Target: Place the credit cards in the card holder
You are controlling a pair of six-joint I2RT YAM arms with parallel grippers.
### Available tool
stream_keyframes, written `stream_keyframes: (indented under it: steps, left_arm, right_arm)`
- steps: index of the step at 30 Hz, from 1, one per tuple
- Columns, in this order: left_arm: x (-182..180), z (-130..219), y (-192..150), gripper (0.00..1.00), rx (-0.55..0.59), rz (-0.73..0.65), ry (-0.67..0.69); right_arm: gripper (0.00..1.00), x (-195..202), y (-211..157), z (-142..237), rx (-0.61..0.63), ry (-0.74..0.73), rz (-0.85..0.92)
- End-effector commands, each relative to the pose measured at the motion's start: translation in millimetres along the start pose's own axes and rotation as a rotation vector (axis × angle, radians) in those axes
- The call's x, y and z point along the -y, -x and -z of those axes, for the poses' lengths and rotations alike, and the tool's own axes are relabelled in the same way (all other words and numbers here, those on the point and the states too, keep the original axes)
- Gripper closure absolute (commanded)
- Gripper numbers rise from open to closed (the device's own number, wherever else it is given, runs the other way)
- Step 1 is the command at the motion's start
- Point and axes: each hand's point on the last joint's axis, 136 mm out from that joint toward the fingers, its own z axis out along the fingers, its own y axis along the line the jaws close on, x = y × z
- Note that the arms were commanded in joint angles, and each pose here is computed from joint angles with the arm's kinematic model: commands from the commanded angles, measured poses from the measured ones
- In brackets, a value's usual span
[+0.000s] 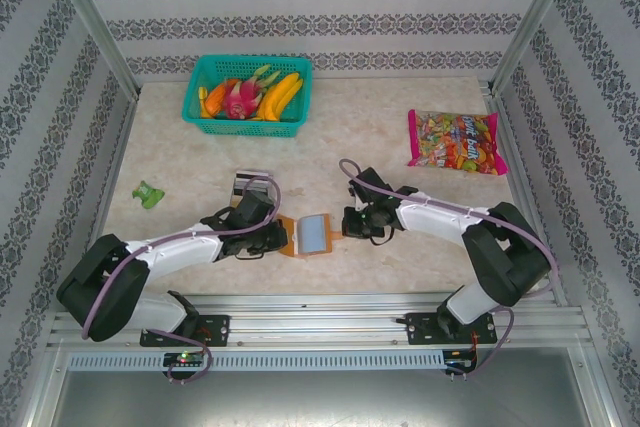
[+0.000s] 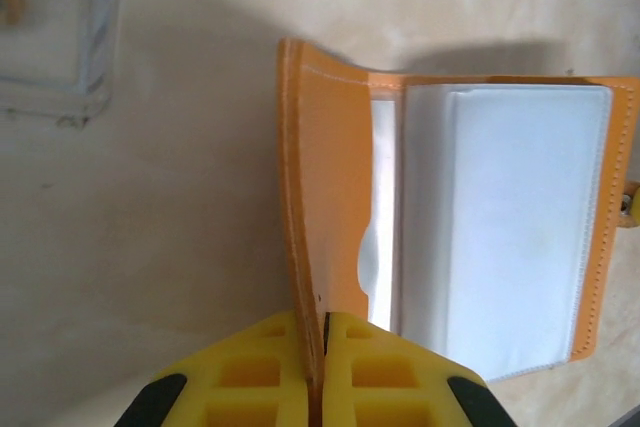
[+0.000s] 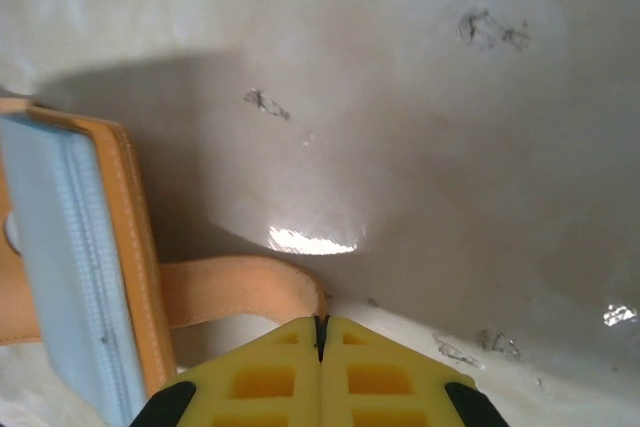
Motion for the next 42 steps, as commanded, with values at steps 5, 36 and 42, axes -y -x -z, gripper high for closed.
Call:
stream_keyframes:
  steps: [5,36,42]
  left_arm:
    - [-6.7,-0.2,-15.4,0.94,-0.041,-0.003,-0.012]
    - [2.3,9.2,-5.7,0.90,0.006,0.000,-0.037]
    - [-14.3,1.0,-13.0,0.77,-0.024,0.004,0.032]
  right_arm:
    - [0.82,-12.4,10.3,19.6,0.080,0.000,0.045]
    - [0.78,-38.9,-9.1,-18.1,-0.027,-0.078,0.180]
    - [0.81,-34.6,-23.4,-42.3,-0.123,-0.026,0.146]
